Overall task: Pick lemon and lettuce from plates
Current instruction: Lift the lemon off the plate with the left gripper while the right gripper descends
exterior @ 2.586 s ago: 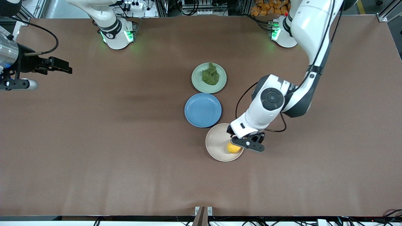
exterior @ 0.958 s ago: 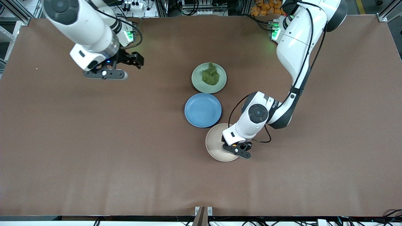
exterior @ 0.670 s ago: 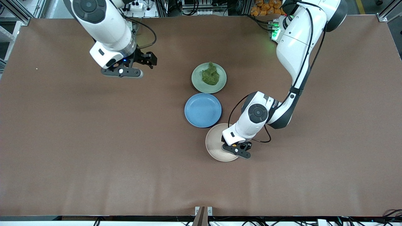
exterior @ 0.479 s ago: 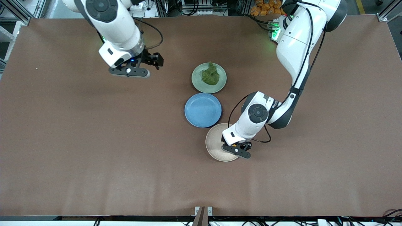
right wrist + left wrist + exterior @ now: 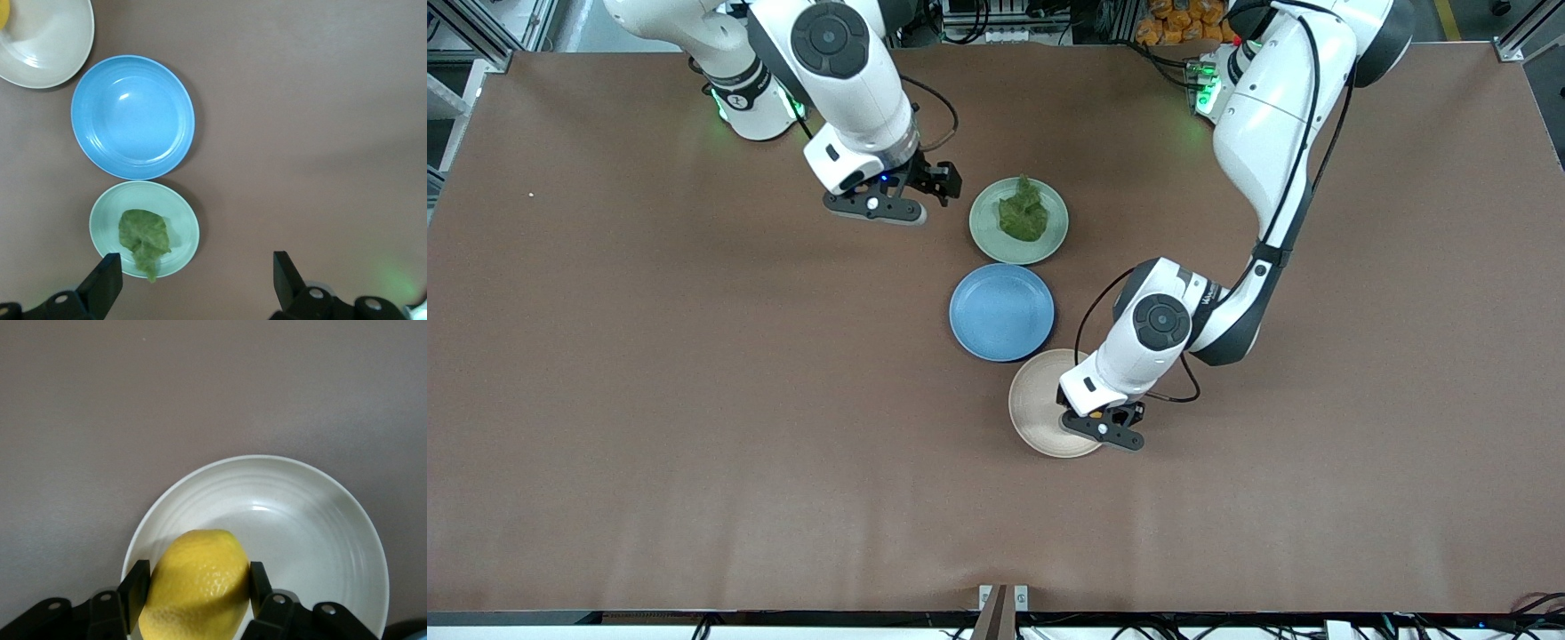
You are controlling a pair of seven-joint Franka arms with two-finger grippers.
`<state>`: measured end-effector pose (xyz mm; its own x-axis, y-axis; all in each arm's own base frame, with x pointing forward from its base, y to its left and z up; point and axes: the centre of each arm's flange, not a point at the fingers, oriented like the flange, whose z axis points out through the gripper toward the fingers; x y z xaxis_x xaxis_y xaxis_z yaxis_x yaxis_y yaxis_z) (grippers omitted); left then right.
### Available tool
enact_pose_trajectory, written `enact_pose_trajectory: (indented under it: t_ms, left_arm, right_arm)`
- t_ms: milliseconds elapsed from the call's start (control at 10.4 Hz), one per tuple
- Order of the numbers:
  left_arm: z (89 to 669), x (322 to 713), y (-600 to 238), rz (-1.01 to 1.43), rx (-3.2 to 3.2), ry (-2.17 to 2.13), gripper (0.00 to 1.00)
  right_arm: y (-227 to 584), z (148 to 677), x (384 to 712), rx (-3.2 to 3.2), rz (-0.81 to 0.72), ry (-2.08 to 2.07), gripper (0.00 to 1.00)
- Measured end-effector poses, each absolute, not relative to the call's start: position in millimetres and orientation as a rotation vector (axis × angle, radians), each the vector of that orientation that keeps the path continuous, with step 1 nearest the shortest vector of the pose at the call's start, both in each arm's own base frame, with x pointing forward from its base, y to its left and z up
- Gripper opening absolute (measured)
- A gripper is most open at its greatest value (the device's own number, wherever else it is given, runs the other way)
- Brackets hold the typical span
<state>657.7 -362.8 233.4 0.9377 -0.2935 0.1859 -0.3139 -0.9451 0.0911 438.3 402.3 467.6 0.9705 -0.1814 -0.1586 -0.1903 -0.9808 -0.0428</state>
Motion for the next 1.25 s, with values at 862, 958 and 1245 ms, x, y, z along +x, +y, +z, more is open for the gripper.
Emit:
enact_pose_trajectory:
  t_ms: [862,958,1245]
  left_arm:
    - [263.6,644.1,-309.6,0.035,3.080,-0.347,0.65]
    - [264.6,638.4,-298.8,0.015,3.089,-0.334,0.65]
    - [274.3,616.2,-265.8,-0.009,3.110,-0.295,0.65]
  right_arm:
    - [500.0,326.3,368.1,-3.058,0.190,0.289,1.00]
    - [507.4,314.5,361.7,-3.058,0.186,0.295,1.00]
    - [525.9,273.8,340.6,-3.078,0.189,0.295,1.00]
